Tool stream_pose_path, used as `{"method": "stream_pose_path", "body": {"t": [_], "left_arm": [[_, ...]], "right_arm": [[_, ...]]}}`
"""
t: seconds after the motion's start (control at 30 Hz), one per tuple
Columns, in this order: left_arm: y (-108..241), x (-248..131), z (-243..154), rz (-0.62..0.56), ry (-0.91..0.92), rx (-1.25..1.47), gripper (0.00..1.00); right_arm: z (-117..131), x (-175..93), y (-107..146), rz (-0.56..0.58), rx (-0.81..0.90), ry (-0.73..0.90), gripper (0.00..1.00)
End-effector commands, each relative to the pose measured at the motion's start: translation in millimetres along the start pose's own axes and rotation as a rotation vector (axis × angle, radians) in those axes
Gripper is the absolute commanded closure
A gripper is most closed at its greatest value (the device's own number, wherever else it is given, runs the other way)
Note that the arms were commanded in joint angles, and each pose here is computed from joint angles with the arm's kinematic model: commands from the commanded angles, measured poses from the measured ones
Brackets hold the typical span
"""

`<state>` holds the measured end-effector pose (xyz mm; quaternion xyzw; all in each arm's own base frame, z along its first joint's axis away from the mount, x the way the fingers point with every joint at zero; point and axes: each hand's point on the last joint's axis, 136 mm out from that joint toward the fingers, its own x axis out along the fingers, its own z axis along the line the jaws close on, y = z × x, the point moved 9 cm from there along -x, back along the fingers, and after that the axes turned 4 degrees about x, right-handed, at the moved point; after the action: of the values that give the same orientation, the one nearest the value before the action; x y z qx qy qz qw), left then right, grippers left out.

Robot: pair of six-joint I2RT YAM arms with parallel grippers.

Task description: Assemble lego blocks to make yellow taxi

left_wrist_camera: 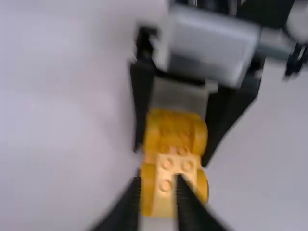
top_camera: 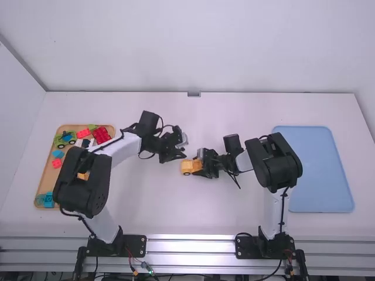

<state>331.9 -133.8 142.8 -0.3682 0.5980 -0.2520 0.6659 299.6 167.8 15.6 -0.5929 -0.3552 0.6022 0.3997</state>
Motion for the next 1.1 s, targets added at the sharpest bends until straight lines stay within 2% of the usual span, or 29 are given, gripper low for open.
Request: {"method": "stream_pose_path", "body": {"t": [0.0, 0.23, 0.3, 0.33, 0.37, 0.43, 0.57, 0.67, 0.77, 0.87, 0.9, 1.07], "left_arm": [[-24, -30, 15, -0.101, -0.063, -0.042, 0.01], [-14, -59, 33, -0.085, -0.194, -0.239, 0.01], [-7, -66, 38, -0.074, -0.230, -0.312, 0.00], [-3, -71, 41, -0.075, -0.248, -0.350, 0.01], [1, -76, 43, -0.072, -0.269, -0.386, 0.01], [5, -81, 46, -0.075, -0.282, -0.409, 0.01], [12, -90, 49, -0.093, -0.301, -0.503, 0.01], [22, -94, 50, -0.049, -0.345, -0.599, 0.01], [30, -96, 52, 0.004, -0.405, -0.679, 0.01], [36, -102, 55, 0.030, -0.484, -0.800, 0.01], [42, -110, 57, 0.048, -0.555, -0.903, 0.01], [64, -141, 53, 0.100, -0.756, -1.172, 0.01]], "right_arm": [[-4, 1, 8, 0.044, 0.068, 0.041, 0.51], [-4, 0, 9, 0.057, 0.066, 0.051, 0.48], [-4, 0, 9, 0.056, 0.066, 0.050, 0.37], [-4, 0, 9, 0.057, 0.066, 0.050, 0.20], [-4, 0, 8, 0.056, 0.067, 0.050, 0.07], [-5, 0, 7, 0.055, 0.078, 0.053, 0.01], [-5, -10, -1, 0.065, 0.105, 0.062, 0.01], [-2, -24, -13, 0.137, 0.115, 0.092, 0.01], [6, -47, -33, 0.288, 0.150, 0.174, 0.01], [12, -64, -47, 0.379, 0.151, 0.241, 0.01], [18, -75, -60, 0.421, 0.132, 0.288, 0.01], [29, -91, -93, 0.425, 0.057, 0.356, 0.02]]}}
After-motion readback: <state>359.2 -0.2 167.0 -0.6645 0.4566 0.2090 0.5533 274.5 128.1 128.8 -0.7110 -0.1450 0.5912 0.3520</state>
